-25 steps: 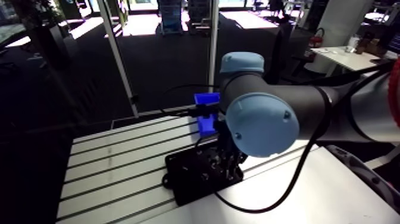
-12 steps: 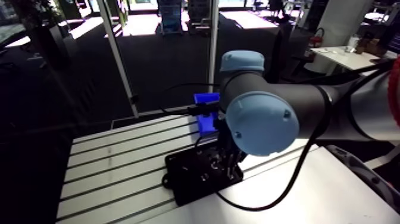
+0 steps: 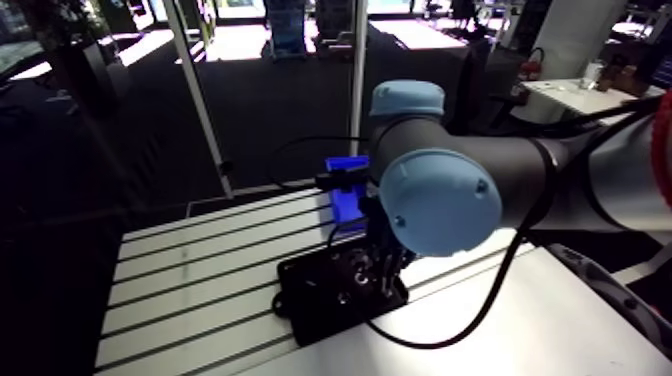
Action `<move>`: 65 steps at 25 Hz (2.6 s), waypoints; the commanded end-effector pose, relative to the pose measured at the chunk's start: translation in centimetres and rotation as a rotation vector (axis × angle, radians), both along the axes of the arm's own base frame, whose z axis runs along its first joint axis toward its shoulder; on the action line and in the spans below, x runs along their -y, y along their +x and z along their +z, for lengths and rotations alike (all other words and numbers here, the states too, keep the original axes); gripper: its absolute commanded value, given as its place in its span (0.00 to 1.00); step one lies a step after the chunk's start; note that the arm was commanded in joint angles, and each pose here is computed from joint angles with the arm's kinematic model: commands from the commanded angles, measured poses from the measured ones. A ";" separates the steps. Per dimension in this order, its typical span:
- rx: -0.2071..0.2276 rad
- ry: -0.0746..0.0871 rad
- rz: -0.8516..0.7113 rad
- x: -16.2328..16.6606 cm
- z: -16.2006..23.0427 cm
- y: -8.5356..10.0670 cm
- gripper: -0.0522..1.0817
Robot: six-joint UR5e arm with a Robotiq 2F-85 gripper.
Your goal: Pick up the M10 bolt from the tray and put it into the blue bin.
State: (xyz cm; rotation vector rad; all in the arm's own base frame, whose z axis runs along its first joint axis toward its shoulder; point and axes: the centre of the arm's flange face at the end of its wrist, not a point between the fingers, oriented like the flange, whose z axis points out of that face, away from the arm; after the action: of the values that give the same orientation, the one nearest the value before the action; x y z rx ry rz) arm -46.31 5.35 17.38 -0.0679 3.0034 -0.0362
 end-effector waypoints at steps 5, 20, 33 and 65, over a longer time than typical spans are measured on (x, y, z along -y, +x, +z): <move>-0.035 0.055 0.005 -0.8 2.5 -1.1 0.95; -0.037 0.051 0.001 -1.0 7.9 -3.1 0.96; -0.060 0.045 0.040 -1.0 16.1 -5.5 0.97; -0.066 -0.098 1.151 -4.8 17.7 -16.9 0.97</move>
State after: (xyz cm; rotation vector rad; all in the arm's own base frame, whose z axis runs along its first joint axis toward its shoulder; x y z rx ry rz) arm -61.93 9.76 36.39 -1.5521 2.6654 -0.0333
